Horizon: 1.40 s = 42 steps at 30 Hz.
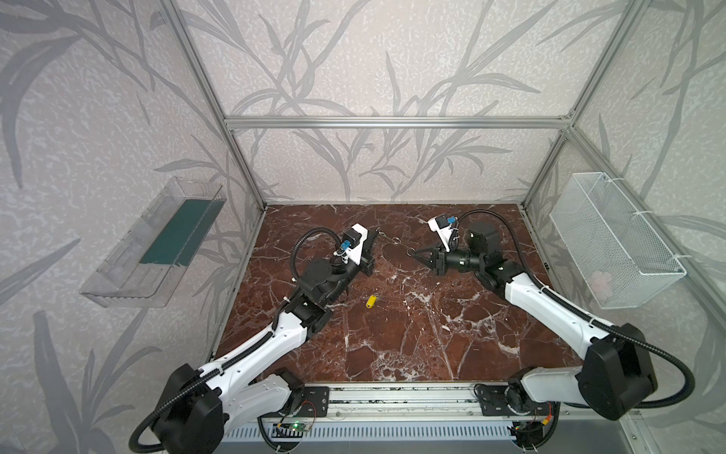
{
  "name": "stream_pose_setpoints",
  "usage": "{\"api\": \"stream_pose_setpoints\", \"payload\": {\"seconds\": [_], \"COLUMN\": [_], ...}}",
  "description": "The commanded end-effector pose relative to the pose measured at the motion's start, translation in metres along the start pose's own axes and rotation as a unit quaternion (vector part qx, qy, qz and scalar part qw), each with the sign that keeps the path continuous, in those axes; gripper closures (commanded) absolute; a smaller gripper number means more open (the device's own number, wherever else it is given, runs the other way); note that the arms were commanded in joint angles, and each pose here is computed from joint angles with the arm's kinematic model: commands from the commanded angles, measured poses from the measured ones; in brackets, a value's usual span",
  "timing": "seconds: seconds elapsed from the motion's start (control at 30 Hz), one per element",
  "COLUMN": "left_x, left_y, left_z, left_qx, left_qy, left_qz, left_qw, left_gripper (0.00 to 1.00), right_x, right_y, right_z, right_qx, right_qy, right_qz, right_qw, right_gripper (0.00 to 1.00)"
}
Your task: Put the keys on the keyring
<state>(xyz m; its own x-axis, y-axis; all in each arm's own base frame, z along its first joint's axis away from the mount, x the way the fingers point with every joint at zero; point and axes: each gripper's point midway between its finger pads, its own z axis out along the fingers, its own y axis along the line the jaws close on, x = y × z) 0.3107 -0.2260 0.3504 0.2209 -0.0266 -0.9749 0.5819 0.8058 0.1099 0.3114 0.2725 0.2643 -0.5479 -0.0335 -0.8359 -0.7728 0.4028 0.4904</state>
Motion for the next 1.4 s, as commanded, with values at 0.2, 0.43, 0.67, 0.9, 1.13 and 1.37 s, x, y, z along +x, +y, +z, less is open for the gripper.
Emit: {"api": "stream_pose_setpoints", "payload": {"seconds": [0.2, 0.43, 0.67, 0.9, 1.13, 1.37], "left_x": [-0.004, -0.003, -0.001, 0.011, 0.017, 0.017], "left_y": [-0.003, -0.005, -0.017, -0.036, -0.053, -0.072], "left_z": [-0.007, -0.015, -0.016, -0.011, -0.007, -0.009], "left_qx": [0.005, 0.013, 0.047, 0.105, 0.156, 0.216], "left_qy": [0.001, 0.007, 0.021, 0.054, 0.075, 0.086], "left_qz": [0.015, 0.026, 0.024, 0.015, 0.006, -0.012], "left_qw": [1.000, 1.000, 0.998, 0.993, 0.985, 0.973], "left_gripper": [0.90, 0.74, 0.72, 0.72, 0.73, 0.73], "right_x": [-0.015, -0.018, -0.023, -0.027, -0.025, -0.019], "right_y": [0.014, 0.004, 0.009, 0.026, 0.045, 0.061], "right_z": [-0.011, -0.017, -0.019, -0.022, -0.020, -0.022], "right_qx": [-0.017, 0.035, 0.030, -0.008, -0.074, -0.128], "right_qy": [-0.009, 0.000, -0.008, -0.029, -0.050, -0.056], "right_qz": [-0.029, -0.066, -0.103, -0.163, -0.248, -0.306], "right_qw": [0.999, 0.997, 0.994, 0.986, 0.965, 0.942], "right_gripper": [1.00, 1.00, 1.00, 1.00, 1.00, 1.00]}}
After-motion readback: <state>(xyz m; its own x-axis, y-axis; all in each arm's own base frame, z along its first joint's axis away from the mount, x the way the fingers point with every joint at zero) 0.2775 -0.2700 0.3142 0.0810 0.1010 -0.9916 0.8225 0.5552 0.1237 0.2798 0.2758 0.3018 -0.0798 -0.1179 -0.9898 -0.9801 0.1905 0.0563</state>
